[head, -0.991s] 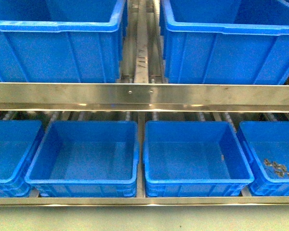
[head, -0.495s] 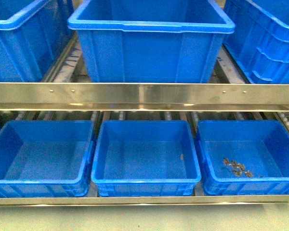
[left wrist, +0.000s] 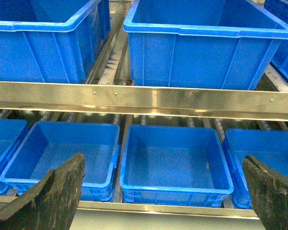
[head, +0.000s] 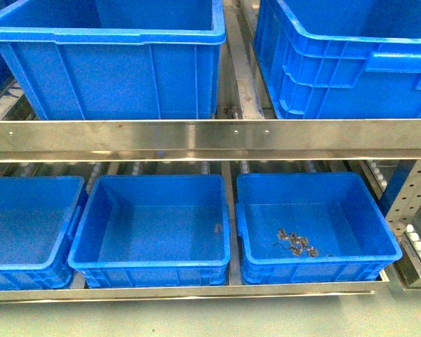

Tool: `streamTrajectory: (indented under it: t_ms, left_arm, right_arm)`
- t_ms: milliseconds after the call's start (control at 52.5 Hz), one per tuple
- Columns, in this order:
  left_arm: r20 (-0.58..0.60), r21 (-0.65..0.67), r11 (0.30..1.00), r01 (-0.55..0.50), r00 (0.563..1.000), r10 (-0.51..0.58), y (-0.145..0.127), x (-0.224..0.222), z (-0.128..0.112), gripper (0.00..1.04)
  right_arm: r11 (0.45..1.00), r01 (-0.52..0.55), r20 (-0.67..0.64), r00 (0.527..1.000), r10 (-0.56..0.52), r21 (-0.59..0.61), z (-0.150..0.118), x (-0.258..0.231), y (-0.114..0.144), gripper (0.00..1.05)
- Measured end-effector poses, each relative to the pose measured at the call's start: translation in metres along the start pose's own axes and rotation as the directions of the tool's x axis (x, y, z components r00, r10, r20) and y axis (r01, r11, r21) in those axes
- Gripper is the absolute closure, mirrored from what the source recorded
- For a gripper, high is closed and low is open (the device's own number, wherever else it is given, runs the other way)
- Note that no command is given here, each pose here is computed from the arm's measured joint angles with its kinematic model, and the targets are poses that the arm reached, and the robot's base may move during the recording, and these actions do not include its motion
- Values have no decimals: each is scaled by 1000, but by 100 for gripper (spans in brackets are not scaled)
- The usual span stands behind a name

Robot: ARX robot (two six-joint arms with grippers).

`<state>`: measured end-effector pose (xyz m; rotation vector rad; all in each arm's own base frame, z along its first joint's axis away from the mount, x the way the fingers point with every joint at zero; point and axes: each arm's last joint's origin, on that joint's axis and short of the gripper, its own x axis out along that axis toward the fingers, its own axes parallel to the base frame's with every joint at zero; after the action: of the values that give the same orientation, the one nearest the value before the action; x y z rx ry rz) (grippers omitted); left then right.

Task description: Pick red and yellow buttons and place in box

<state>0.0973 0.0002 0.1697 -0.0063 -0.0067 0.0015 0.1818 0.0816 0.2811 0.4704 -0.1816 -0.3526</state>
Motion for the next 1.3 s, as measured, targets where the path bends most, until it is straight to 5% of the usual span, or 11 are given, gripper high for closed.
streamTrajectory:
  t_ms: [457, 896, 1296]
  left_arm:
    - [0, 0, 1000, 0, 1000, 0, 0, 0, 0, 8]
    - [0, 0, 1000, 0, 1000, 0, 0, 0, 0, 8]
    - [0, 0, 1000, 0, 1000, 0, 0, 0, 0, 8]
  right_arm:
    - [1000, -5, -2, 1000, 5, -2, -6, 5, -4, 70]
    - [993, -98, 104, 989, 104, -67, 43, 133, 45, 70]
    - [997, -30, -24, 999, 28, -66, -14, 284, 52, 71]
